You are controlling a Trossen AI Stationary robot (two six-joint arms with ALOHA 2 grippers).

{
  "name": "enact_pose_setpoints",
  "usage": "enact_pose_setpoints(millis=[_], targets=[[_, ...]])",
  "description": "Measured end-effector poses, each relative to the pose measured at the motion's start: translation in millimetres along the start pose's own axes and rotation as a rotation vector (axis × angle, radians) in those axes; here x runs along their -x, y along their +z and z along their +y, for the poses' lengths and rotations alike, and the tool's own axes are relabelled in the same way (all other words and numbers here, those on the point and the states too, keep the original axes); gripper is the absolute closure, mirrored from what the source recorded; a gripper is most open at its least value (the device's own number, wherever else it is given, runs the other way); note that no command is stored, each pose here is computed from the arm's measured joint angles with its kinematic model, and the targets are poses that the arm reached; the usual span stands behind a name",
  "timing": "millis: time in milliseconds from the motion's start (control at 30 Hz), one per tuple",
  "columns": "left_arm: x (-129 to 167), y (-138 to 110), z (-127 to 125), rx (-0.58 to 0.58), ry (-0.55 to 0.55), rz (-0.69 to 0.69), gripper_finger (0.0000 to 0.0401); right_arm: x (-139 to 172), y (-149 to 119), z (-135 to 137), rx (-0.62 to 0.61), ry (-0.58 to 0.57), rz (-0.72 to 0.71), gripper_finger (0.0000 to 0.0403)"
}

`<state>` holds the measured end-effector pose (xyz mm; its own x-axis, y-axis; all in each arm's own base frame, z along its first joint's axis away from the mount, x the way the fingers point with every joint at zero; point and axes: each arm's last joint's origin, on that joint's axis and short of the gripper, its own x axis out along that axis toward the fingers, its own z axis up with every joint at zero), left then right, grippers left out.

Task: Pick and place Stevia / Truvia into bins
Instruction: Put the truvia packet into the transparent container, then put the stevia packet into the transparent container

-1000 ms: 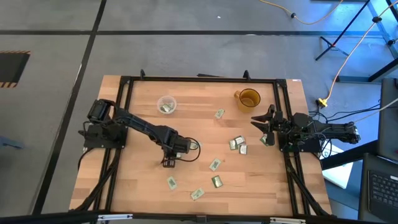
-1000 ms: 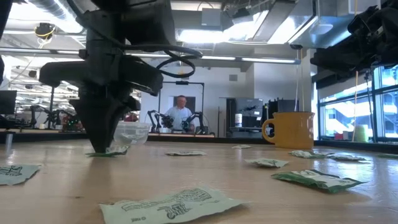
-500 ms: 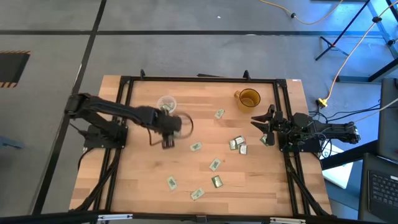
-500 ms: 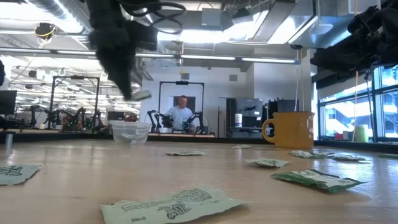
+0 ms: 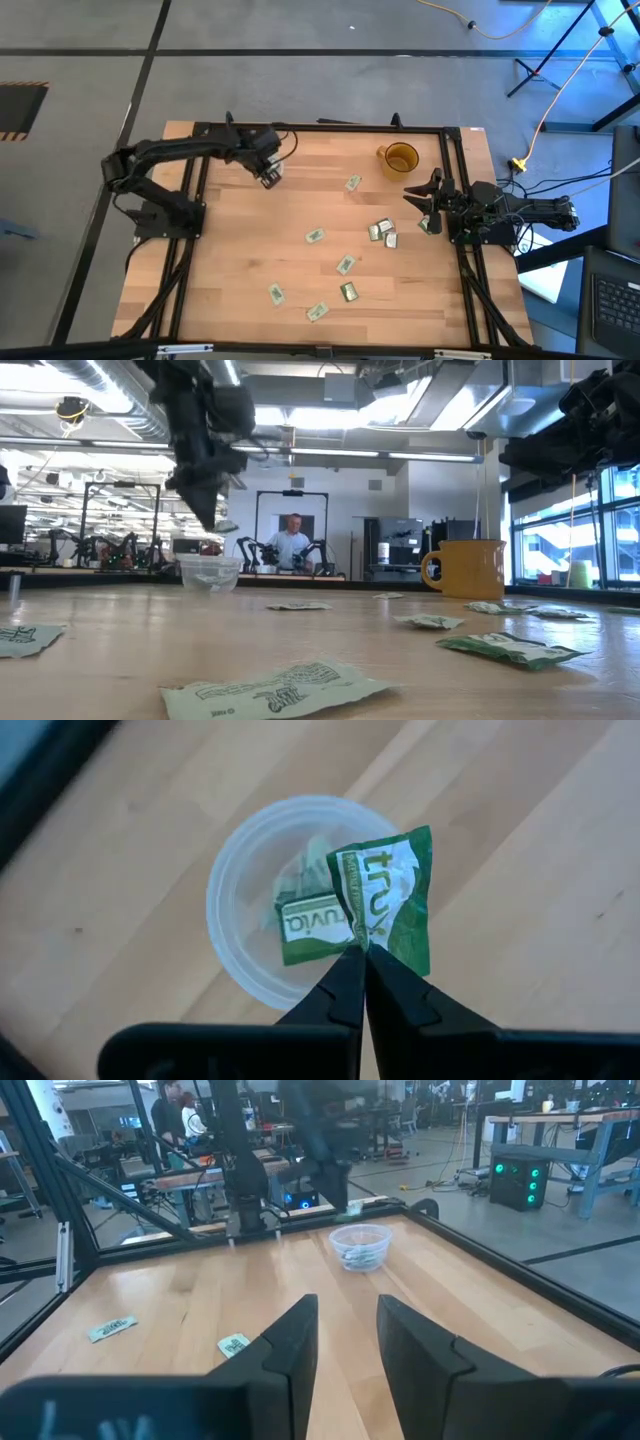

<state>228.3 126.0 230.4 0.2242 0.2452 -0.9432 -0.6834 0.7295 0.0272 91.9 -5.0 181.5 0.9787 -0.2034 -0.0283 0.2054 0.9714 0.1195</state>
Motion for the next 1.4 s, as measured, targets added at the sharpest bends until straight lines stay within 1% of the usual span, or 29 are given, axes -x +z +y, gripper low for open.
enact_pose_setpoints(millis=[100, 200, 400, 467, 633, 833, 1000, 1067, 1133, 1233, 1400], targets=[[-15.7, 4.0, 10.0, 0.011, -0.020, 0.064, 0.0398, 0.0, 0.0, 0.0, 0.000, 0.000, -0.001, 0.0292], [-29.9, 5.9, 14.5, 0.008, -0.040, 0.119, 0.0398, 0.0, 0.0, 0.0, 0.000, 0.000, 0.000, 0.0292], [-51.5, 6.9, 17.4, 0.009, -0.016, 0.194, 0.0397, 0.0, 0.0, 0.0, 0.003, 0.000, 0.000, 0.0292], [-54.9, 6.8, 17.3, -0.013, -0.012, 0.205, 0.0394, 0.0, 0.0, 0.0, 0.003, 0.000, 0.000, 0.0292], [-54.7, 6.8, 17.6, -0.039, 0.002, 0.202, 0.0364, 0.0, 0.0, 0.0, 0.003, 0.000, 0.000, 0.0292], [-32.4, 7.6, 21.6, -0.068, 0.068, 0.109, 0.0323, 0.0, 0.0, 0.0, 0.002, 0.000, 0.000, 0.0292], [-3.0, 6.7, 19.5, -0.085, 0.050, -0.022, 0.0304, 0.0, 0.1, 0.0, -0.004, 0.000, -0.001, 0.0292], [11.0, 8.7, 14.1, -0.111, 0.023, -0.155, 0.0300, -0.1, 1.7, 0.2, 0.009, 0.002, -0.017, 0.0292], [22.7, 6.6, 8.5, -0.136, -0.035, -0.313, 0.0299, -0.2, 4.9, 0.7, 0.034, 0.005, -0.049, 0.0292], [37.5, -3.0, 1.1, -0.176, -0.161, -0.547, 0.0299, -2.6, 8.4, 1.5, 0.087, 0.000, -0.077, 0.0292], [45.9, -34.9, -4.9, -0.205, -0.317, -0.798, 0.0301, -12.3, 17.9, 3.5, 0.099, -0.050, -0.013, 0.0292]])
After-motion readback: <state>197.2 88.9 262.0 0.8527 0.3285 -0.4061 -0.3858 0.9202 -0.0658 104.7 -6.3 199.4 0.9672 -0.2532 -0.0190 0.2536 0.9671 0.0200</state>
